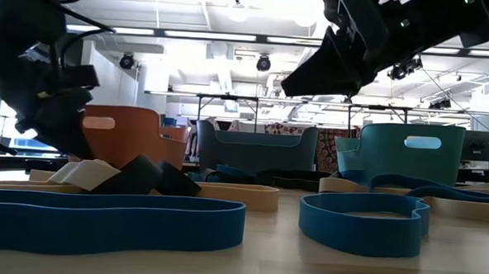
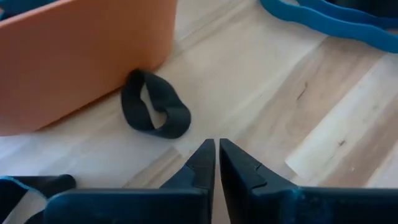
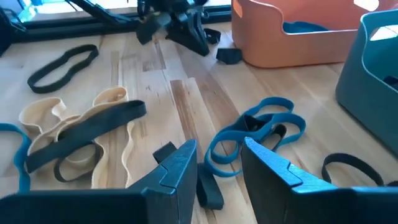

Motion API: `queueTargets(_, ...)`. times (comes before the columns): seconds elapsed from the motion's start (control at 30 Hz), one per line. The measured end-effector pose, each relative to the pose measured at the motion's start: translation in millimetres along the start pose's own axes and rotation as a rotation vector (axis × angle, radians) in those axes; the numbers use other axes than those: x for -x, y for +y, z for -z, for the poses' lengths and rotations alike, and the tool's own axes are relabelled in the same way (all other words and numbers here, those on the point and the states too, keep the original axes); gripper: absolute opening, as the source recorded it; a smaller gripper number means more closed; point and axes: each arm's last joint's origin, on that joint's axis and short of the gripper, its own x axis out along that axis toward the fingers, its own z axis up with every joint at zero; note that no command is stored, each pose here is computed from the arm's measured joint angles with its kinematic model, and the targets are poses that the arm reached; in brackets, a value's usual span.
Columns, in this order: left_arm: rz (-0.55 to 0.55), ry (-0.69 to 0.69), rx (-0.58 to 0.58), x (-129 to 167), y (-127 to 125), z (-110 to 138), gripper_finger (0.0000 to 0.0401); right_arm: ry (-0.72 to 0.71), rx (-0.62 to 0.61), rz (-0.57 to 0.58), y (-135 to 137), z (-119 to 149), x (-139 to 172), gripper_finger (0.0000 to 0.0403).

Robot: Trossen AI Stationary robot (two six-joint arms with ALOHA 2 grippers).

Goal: Sort rubber bands into baskets
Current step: Put the black rubber band into the blue bin

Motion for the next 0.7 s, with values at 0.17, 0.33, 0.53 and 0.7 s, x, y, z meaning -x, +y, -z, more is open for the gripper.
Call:
queueTargets(0.17,-0.036,-0.004,0.040,-6,3,-5,0.0057,-0.002,-0.004,-0.031,2,0,1,0.0113)
queueTargets(0.33,-0.063,-0.017,0.066,-9,6,-9,0.0107,0.000,-0.005,-0.041,3,0,1,0.0113)
queueTargets(0.53,-0.109,-0.021,0.064,-15,11,-15,0.0146,0.000,-0.006,-0.031,0,-1,0,0.0113)
queueTargets(0.7,-0.125,0.006,0.058,-19,15,-18,0.0149,0.000,-0.016,-0.027,-1,-1,-1,0.0113)
